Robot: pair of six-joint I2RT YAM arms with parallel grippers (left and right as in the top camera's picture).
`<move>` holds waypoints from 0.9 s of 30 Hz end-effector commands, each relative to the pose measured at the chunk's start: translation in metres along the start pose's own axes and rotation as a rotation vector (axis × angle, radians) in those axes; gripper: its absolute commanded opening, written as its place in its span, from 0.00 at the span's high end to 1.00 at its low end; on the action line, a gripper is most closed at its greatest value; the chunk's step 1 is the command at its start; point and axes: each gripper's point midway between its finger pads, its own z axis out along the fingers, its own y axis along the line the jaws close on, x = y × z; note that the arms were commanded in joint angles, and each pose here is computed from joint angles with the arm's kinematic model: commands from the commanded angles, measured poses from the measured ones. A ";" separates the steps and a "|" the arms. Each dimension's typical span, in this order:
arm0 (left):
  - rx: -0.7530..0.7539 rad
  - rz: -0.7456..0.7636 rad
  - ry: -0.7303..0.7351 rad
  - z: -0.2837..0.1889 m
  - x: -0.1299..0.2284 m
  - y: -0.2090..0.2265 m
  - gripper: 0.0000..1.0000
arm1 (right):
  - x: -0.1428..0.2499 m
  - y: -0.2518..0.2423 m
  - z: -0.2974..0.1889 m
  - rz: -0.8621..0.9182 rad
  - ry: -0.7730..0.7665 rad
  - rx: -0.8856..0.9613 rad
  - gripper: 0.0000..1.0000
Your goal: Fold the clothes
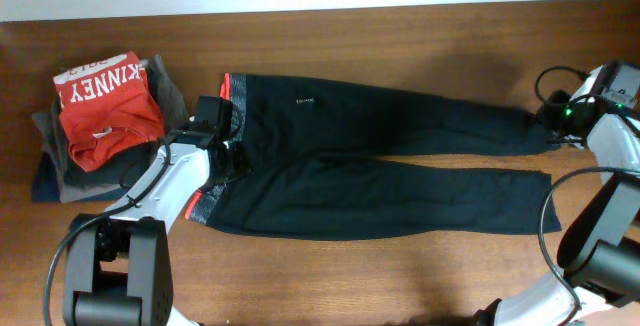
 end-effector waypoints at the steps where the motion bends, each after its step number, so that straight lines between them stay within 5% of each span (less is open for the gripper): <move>1: -0.010 0.012 -0.010 0.000 -0.003 0.000 0.34 | -0.004 -0.008 -0.002 0.006 -0.016 0.037 0.49; 12: -0.004 0.012 -0.021 0.000 -0.006 -0.002 0.34 | -0.012 -0.031 0.002 0.040 -0.060 0.168 0.52; 22: -0.002 0.012 -0.018 0.000 -0.005 -0.002 0.34 | 0.013 -0.034 0.046 0.045 0.028 0.138 0.36; 27: -0.002 0.012 -0.018 0.000 -0.005 -0.002 0.34 | 0.028 -0.023 0.063 0.049 0.088 0.049 0.40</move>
